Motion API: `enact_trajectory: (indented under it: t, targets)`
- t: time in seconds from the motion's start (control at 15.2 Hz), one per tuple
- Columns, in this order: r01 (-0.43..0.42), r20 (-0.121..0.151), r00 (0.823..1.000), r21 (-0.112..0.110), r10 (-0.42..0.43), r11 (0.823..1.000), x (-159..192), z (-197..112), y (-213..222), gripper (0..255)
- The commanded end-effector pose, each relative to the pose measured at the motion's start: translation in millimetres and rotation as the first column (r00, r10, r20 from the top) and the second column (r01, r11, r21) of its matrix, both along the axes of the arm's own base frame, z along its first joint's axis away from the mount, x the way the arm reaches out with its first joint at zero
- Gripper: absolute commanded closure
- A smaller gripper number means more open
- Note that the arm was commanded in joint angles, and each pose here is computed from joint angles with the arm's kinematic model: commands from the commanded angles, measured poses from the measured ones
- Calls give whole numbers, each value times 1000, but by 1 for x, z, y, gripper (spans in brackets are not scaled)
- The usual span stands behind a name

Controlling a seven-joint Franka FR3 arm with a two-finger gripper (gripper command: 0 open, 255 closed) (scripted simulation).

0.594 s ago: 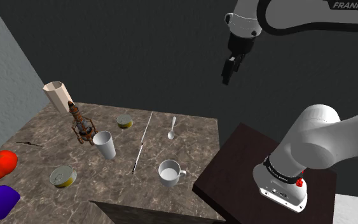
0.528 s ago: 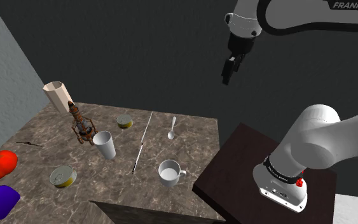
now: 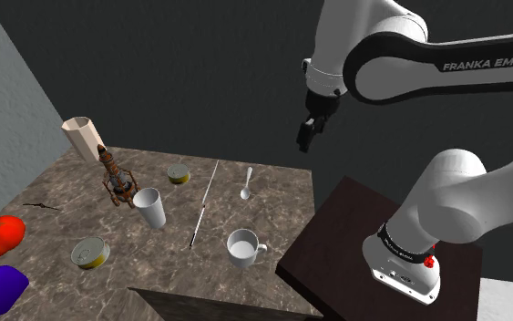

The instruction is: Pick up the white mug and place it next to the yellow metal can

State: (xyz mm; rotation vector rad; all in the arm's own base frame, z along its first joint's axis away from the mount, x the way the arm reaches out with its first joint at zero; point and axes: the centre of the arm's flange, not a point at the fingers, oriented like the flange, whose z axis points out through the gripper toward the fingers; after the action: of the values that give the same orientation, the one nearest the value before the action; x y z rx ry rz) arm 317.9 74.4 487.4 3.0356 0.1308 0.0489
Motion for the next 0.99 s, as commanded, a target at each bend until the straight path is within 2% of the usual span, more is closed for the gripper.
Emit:
enact_trajectory:
  t: [0.0, 0.92]
  targets:
    - [8, 2, 1000, 4, -8, 1000, 3, -21, 16, 0]
    - [54, 9, 998, 29, -54, 998, 21, -163, 129, 0]
